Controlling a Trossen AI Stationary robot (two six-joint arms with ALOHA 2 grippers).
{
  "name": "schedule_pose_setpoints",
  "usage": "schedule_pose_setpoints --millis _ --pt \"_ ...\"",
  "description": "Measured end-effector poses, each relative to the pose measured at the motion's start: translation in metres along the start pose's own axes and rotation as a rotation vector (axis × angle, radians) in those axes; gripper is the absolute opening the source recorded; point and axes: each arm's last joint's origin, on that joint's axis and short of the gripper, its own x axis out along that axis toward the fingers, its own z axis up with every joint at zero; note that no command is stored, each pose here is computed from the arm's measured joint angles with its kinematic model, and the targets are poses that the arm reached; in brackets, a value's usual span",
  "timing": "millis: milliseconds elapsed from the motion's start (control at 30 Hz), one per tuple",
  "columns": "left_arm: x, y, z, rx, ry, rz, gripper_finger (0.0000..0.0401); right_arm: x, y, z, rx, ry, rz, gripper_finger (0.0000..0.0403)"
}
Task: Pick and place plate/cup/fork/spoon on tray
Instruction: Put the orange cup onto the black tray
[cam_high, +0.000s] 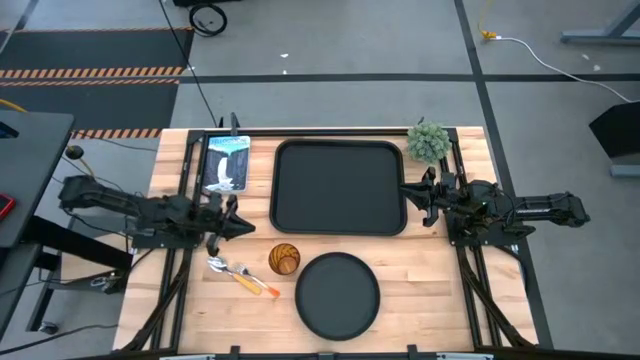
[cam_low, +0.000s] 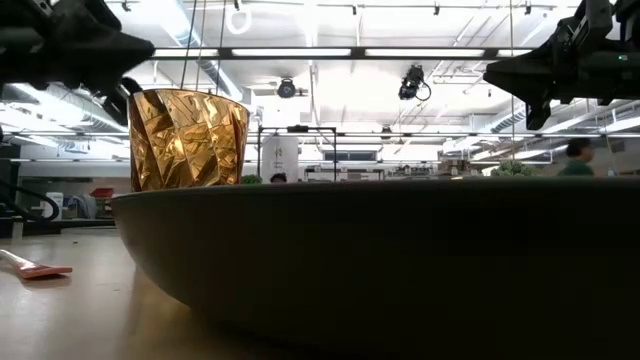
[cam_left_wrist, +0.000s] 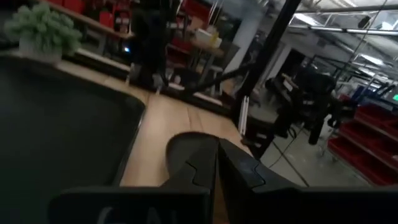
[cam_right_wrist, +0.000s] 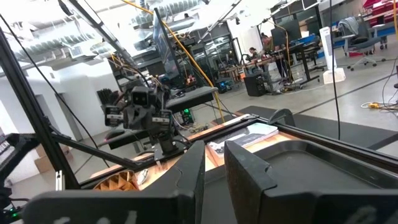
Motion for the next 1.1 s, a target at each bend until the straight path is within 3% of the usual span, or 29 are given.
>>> schedule_pose_setpoints --millis 133,400,767,900,1100 --pt "0.010 0.001 -0.006 -0.022 0.077 -0.003 0.0038 0.000 0.000 0.000 0.000 0.000 0.000 0.0068" --pt "0.039 -0.008 -0.002 0.010 0.236 0.033 0.0104 0.000 0.000 0.000 0.000 0.000 0.000 0.0068" --pt "0.083 -0.019 0.012 0.048 0.389 0.173 0.0198 0.000 0.000 0.000 0.000 0.000 0.000 0.0068" --pt "0.101 -0.025 0.021 0.034 0.505 0.241 0.0235 0.000 0.000 0.000 0.000 0.000 0.000 0.0068" --pt "0.128 -0.034 0.035 0.050 0.685 0.328 0.0241 0.000 0.000 0.000 0.000 0.000 0.000 0.0068"
